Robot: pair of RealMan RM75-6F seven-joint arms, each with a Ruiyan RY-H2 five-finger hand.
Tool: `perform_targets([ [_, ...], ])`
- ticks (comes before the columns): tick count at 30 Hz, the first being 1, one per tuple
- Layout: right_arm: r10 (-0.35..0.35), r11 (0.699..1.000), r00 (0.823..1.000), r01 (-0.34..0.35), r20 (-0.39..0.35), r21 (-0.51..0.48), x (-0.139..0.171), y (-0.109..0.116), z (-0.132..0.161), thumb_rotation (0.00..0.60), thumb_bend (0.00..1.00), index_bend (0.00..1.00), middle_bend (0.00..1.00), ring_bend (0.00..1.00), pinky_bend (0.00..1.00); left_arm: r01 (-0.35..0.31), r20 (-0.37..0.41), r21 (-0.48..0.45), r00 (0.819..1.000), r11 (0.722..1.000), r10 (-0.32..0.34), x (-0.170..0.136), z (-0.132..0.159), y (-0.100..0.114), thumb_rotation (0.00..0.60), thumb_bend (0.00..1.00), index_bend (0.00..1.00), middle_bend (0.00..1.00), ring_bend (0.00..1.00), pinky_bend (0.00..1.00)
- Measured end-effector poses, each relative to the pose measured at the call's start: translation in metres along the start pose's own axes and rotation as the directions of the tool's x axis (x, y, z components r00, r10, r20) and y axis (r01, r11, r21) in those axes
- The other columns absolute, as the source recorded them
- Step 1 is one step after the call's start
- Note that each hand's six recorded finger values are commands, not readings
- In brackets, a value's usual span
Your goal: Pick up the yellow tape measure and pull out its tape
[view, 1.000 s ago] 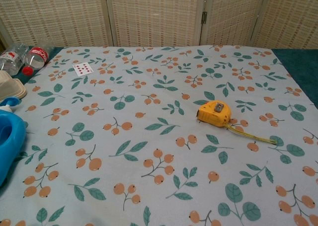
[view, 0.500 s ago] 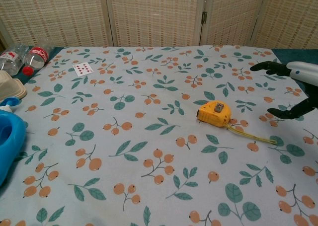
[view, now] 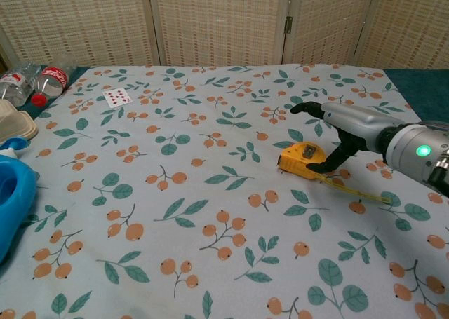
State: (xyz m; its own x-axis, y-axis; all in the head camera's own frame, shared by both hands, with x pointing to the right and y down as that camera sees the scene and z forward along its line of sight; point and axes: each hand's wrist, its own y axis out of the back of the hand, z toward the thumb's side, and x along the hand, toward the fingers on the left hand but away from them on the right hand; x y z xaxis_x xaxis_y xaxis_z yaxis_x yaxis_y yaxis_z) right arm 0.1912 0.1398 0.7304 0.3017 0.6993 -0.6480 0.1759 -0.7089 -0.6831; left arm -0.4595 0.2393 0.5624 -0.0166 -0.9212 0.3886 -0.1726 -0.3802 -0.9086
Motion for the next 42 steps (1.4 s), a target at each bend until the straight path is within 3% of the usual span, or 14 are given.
perform_targets([
  [8, 0.009, 0.999, 1.000, -0.010, 0.029, 0.038, -0.017, -0.009, 0.000, 0.600, 0.34, 0.00, 0.00, 0.00, 0.00, 0.006, -0.005, -0.003, 1.000, 1.000, -0.006, -0.001, -0.003, -0.002, 0.600, 0.24, 0.23, 0.10, 0.13, 0.00],
  [17, 0.003, 0.998, 0.997, -0.009, 0.077, 0.067, -0.013, -0.001, -0.022, 0.600, 0.33, 0.00, 0.00, 0.00, 0.00, 0.006, -0.006, -0.008, 1.000, 1.000, -0.006, -0.002, -0.003, -0.005, 0.600, 0.24, 0.23, 0.10, 0.13, 0.00],
  [25, 0.044, 0.992, 0.996, -0.052, 0.075, 0.112, -0.014, -0.005, -0.022, 0.600, 0.33, 0.00, 0.04, 0.01, 0.00, 0.007, -0.003, -0.008, 1.000, 1.000, -0.007, -0.003, -0.002, -0.005, 0.600, 0.24, 0.23, 0.10, 0.13, 0.00],
  [33, 0.041, 0.991, 0.997, -0.049, 0.066, 0.124, -0.018, -0.006, -0.022, 0.600, 0.33, 0.13, 0.13, 0.06, 0.00, 0.011, -0.009, -0.006, 1.000, 1.000, -0.011, -0.003, -0.003, -0.006, 0.600, 0.24, 0.23, 0.10, 0.13, 0.00],
  [42, 0.049, 0.990, 0.997, -0.055, 0.056, 0.130, -0.022, -0.011, -0.018, 0.600, 0.33, 0.21, 0.19, 0.09, 0.00, 0.011, -0.012, -0.005, 1.000, 1.000, -0.011, -0.004, -0.002, -0.006, 0.600, 0.24, 0.22, 0.10, 0.13, 0.00],
])
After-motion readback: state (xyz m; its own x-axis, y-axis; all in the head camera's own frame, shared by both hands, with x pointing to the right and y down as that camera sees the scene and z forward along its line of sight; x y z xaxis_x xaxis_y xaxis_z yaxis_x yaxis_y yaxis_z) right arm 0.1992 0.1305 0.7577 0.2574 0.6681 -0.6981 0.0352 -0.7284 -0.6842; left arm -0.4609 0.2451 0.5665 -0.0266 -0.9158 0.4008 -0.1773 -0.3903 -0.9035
